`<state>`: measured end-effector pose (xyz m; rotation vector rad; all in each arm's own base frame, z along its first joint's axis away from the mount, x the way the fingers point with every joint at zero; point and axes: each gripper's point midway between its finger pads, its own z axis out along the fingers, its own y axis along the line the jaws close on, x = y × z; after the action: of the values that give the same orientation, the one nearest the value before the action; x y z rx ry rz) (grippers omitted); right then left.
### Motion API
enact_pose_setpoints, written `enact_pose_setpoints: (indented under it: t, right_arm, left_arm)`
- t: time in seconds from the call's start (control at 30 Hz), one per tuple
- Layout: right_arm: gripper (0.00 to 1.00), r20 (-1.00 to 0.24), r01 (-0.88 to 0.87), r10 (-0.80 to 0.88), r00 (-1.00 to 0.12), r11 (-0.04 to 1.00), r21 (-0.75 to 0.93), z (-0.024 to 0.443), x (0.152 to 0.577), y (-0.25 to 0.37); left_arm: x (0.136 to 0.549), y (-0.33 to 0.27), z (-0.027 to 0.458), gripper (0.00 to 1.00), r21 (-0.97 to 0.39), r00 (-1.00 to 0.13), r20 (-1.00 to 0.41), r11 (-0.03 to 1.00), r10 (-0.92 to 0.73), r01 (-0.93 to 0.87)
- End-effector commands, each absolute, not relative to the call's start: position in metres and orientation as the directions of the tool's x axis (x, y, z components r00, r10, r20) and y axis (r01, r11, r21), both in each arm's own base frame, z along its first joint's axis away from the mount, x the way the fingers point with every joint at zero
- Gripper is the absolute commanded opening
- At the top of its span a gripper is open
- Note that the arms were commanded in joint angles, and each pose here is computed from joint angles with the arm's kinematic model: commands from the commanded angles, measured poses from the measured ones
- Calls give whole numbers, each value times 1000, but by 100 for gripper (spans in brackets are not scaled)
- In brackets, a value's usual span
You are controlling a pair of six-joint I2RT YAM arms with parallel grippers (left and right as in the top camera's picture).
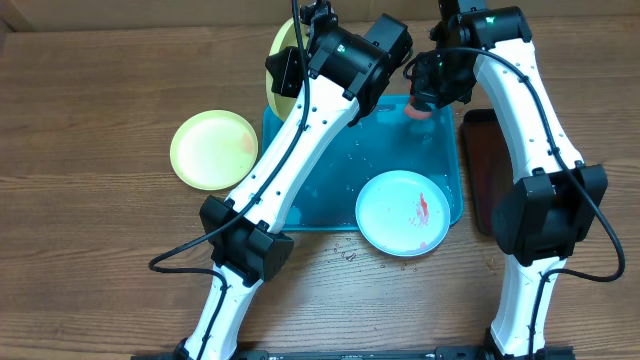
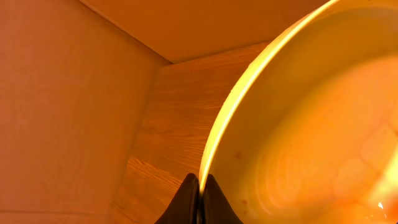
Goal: Clean dirty plates on tray and stack at the side
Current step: 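Carry the yellow plate left and stack it on the cleaned yellow plate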
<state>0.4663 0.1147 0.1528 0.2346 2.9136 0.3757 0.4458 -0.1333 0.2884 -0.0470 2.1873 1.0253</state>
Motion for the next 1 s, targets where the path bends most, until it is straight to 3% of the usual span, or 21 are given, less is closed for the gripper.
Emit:
enact_pose_setpoints:
  t: [0.0, 0.27, 0.43, 0.73, 0.97]
  right_arm:
    - [4, -206, 123, 182, -961, 955, 271, 169, 467, 112]
    - [4, -199, 125, 182, -963, 955, 269, 169, 465, 112]
    - [4, -197, 126, 182, -963, 955, 268, 169, 465, 112]
    - [4, -200, 124, 182, -963, 955, 269, 169, 465, 112]
    - [4, -202, 124, 183, -962, 955, 271, 169, 466, 112]
  left_arm:
    - [435, -131, 315, 4, 612, -721, -653, 724, 233, -320]
    - [413, -125, 340, 4, 461, -715, -687, 838, 131, -290]
    - [393, -112, 353, 4, 421, -705, -703, 852, 89, -311]
    - [367, -75, 310, 5, 473, -664, -748, 707, 7, -525]
    - [370, -83, 266, 4, 507, -598, -796, 643, 94, -574]
